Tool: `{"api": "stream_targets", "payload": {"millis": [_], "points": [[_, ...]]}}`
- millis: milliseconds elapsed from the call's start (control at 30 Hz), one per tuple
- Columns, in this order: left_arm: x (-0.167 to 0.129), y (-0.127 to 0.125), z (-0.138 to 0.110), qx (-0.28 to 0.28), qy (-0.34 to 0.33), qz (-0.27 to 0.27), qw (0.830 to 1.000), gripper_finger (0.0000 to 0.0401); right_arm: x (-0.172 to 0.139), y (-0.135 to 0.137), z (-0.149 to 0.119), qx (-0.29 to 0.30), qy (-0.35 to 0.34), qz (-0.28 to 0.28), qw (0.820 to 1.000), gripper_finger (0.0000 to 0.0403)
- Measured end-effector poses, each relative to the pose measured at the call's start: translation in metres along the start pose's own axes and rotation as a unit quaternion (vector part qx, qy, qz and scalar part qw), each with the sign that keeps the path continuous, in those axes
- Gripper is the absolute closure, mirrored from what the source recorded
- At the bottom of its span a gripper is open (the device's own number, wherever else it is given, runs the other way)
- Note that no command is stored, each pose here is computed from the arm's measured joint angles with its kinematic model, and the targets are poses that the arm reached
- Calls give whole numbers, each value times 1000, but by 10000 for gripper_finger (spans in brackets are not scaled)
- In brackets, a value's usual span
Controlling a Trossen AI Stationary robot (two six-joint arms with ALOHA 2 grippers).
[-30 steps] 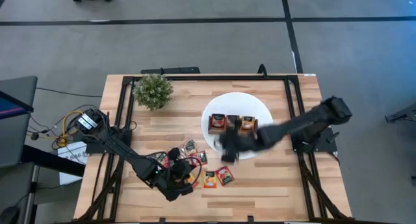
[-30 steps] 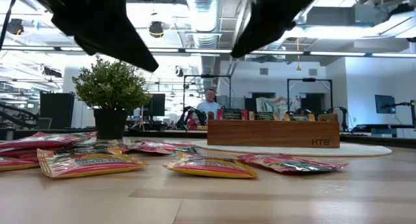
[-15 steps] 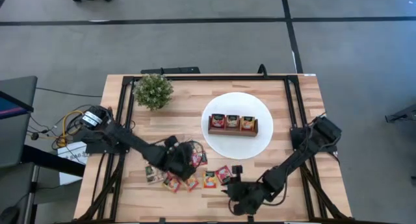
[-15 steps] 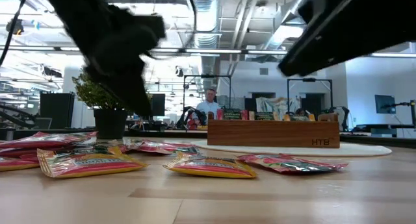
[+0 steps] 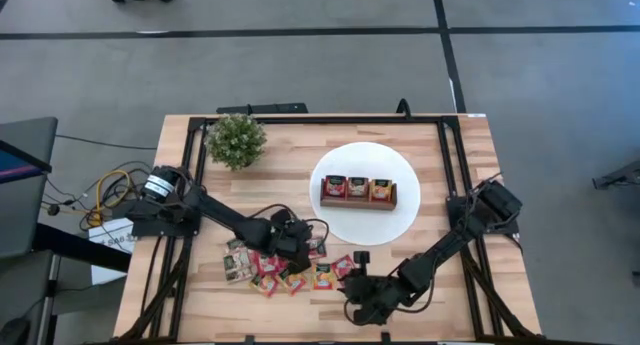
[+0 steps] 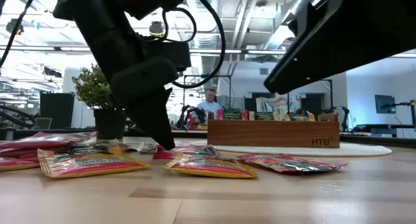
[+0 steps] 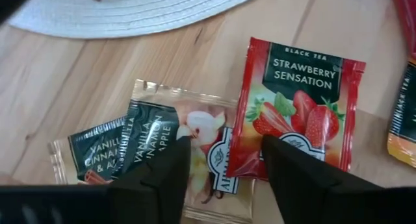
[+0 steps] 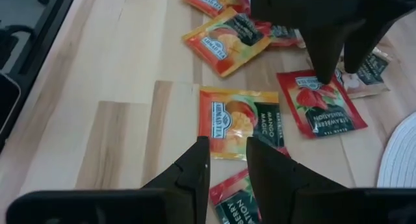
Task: Pick & Place Tea
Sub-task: Put the red tea bag into the left section of the wooden organizer
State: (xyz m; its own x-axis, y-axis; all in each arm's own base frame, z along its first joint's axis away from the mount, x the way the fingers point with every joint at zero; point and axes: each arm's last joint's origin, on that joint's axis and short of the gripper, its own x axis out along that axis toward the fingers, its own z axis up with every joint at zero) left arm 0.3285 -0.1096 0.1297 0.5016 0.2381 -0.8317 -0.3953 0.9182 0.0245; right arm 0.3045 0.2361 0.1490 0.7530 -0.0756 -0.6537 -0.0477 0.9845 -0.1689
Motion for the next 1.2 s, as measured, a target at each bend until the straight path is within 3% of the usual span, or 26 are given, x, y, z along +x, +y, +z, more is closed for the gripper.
{"api": "stream_targets", "payload": {"millis": [400,667,833,1033,1200], "points": [[-8,-14,-10,25,-44,28,998,392,0,-3,-4,23,18,-10,1000,310],[-26,-21,-8,22,-89,27,995,401,21,-16,-9,101,18,-66,993,310],[-44,-39,-21,113,-93,-4,989,401,31,-35,-4,178,28,-73,981,305],[-45,-48,-33,135,-77,-27,987,401,48,-64,5,216,64,-14,974,252],[-39,-48,-35,132,-81,-13,988,401,57,-82,8,231,75,-10,970,195]]}}
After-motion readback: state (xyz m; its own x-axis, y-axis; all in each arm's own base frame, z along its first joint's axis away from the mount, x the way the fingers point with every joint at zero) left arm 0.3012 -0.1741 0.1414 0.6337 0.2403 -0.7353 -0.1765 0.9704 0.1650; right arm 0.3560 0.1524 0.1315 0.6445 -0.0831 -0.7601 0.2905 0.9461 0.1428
